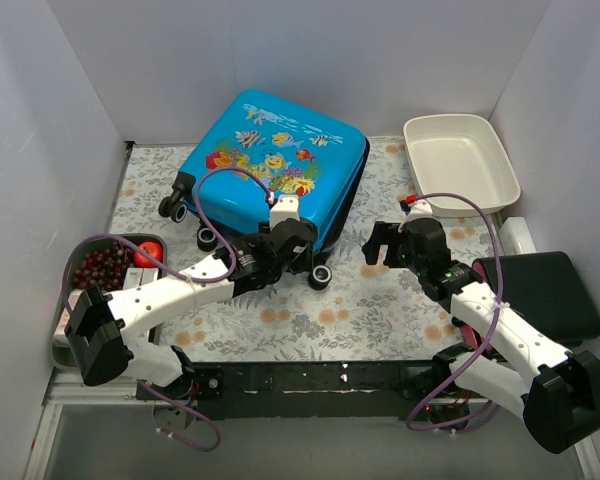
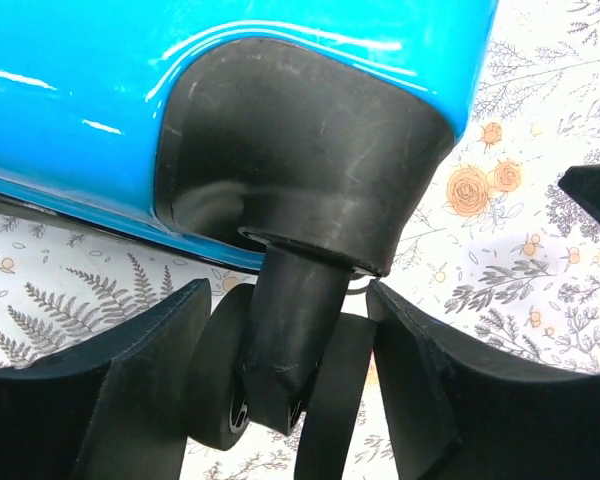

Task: Open, take out, and arrange the luggage

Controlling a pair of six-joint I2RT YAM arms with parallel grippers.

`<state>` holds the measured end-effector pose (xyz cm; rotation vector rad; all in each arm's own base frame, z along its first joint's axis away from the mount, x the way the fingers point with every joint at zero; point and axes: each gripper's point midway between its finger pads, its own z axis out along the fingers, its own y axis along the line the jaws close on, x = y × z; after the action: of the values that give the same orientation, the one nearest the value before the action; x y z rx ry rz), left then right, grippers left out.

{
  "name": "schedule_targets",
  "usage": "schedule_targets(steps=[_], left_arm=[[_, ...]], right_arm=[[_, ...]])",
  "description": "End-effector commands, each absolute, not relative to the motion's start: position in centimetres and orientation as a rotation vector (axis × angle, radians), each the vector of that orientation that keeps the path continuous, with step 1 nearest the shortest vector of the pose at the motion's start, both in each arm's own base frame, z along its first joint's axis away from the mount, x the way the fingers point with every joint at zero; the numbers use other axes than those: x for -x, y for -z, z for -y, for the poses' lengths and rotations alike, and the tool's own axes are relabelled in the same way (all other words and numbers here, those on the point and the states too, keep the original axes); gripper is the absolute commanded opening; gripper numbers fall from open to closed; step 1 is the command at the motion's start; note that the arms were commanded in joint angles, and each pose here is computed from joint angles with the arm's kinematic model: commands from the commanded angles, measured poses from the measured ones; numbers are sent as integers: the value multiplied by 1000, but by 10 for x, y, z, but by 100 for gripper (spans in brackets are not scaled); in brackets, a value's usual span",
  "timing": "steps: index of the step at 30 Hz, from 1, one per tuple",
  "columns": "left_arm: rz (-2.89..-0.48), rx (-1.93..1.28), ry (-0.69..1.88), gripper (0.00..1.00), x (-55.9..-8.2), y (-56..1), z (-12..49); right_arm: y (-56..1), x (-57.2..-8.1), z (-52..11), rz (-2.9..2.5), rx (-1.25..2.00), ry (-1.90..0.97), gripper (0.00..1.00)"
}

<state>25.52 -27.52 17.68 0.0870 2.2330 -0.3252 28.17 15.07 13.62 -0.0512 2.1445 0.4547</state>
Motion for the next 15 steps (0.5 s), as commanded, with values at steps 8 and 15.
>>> schedule_targets(steps=[8, 15], left_arm=[[-2028, 158, 269, 0, -281, -239, 245], [-1743, 472, 347, 0, -299, -339, 193]], right_arm=[[-157, -290, -155, -2049, 70, -483, 93], [-169, -307, -158, -2034, 54, -456, 93]])
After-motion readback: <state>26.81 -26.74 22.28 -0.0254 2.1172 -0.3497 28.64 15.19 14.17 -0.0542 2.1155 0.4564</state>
